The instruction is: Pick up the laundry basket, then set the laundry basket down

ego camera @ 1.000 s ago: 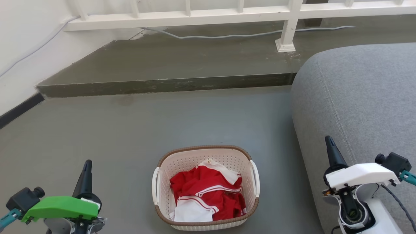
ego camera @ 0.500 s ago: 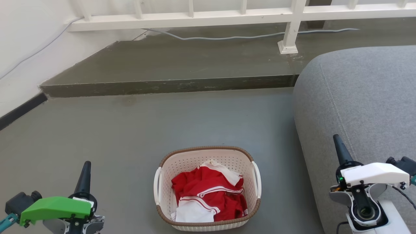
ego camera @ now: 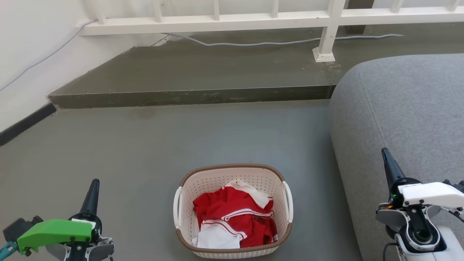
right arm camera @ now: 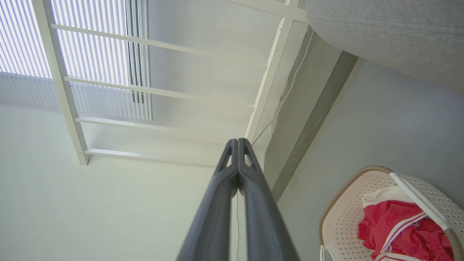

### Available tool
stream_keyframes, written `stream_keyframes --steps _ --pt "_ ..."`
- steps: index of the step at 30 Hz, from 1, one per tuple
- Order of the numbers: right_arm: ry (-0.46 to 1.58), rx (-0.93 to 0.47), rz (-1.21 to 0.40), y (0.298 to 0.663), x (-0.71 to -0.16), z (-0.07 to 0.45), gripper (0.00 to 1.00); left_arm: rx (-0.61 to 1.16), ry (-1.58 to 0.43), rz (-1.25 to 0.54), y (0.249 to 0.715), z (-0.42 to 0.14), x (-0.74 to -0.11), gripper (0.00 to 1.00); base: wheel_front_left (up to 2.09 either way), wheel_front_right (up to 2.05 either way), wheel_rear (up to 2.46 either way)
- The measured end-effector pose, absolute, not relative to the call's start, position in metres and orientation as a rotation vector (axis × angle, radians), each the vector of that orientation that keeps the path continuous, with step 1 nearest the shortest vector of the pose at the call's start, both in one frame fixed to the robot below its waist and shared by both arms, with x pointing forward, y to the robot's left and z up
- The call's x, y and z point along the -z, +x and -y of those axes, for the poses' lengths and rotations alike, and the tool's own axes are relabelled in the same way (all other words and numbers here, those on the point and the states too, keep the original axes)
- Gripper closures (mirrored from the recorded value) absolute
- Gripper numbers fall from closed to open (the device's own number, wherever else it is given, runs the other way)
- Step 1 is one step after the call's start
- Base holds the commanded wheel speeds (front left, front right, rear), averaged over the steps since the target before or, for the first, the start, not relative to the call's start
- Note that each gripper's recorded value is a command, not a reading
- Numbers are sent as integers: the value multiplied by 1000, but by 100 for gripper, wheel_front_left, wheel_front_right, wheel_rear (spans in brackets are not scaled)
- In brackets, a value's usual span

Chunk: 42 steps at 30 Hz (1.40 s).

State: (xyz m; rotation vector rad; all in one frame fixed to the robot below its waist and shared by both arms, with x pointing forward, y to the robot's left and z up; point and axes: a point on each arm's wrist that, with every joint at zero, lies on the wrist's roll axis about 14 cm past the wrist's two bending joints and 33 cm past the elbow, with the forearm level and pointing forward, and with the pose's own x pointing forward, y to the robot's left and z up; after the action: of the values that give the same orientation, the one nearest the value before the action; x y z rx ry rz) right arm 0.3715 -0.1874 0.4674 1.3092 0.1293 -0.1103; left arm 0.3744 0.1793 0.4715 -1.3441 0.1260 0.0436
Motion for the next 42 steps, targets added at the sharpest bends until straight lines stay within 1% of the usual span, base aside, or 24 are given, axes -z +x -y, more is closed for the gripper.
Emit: stream_keyframes --steps 20,42 --pt "1582 98 -51 374 -479 203 100 -65 -1569 -104 371 -188 -473 100 0 0 0" --pt "1588 104 -52 374 -477 204 100 -51 -1574 -94 376 -187 -478 100 0 0 0"
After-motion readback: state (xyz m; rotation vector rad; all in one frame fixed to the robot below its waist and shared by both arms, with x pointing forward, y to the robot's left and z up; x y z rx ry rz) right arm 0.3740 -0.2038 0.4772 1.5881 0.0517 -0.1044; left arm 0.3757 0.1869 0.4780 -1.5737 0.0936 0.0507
